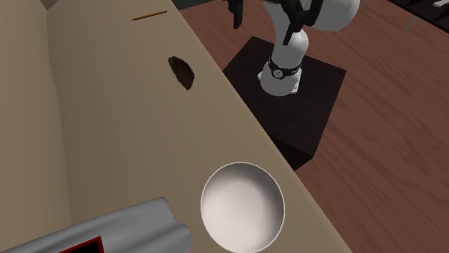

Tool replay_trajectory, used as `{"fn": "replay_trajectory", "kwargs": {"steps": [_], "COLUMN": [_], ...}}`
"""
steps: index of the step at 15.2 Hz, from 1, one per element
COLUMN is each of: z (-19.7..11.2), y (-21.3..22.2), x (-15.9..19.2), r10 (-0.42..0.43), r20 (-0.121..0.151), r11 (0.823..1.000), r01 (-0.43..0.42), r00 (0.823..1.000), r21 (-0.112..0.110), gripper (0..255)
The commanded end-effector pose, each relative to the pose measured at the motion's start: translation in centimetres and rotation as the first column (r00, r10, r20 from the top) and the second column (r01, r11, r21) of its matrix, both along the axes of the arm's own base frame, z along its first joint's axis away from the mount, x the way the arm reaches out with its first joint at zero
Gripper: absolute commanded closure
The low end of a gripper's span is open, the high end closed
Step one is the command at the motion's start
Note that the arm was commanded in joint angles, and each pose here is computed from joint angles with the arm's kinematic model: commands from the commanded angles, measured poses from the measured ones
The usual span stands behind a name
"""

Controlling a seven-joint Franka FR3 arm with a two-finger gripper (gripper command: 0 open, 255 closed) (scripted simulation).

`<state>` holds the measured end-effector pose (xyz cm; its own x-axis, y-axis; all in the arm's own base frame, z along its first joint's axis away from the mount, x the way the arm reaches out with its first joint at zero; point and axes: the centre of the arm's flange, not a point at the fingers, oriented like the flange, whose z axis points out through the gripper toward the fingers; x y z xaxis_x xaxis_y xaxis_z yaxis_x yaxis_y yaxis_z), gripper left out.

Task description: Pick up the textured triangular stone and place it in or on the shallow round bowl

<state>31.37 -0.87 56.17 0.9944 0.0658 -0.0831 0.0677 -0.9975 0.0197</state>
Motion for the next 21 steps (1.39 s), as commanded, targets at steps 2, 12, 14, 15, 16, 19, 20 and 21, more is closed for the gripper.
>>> {"fn": "replay_trajectory", "kwargs": {"steps": [2,12,14,15,16,19,20,21], "z": [-0.8,-8.4,-10.0,-10.7,-11.5,-13.7,-14.4,-14.7], "y": [-0.8,-10.3,-12.4,-13.5,-14.5,-17.6,-18.6,-18.9], "x": [-0.7,-4.6,-4.6,-4.5,-4.3,-3.3,-2.9,-2.7], "r10": [0.062,0.629,0.720,0.761,0.800,0.897,0.922,0.931], "r20": [0.006,0.052,0.057,0.059,0.060,0.062,0.061,0.061], "r11": [0.998,0.777,0.694,0.648,0.600,0.442,0.386,0.365], "r01": [-0.062,-0.627,-0.717,-0.758,-0.796,-0.891,-0.916,-0.924], "r00": [0.998,0.776,0.692,0.646,0.597,0.438,0.382,0.361], "r21": [-0.003,-0.055,-0.068,-0.075,-0.082,-0.103,-0.110,-0.112], "gripper": [0,0,0,0,0,0,0,0]}}
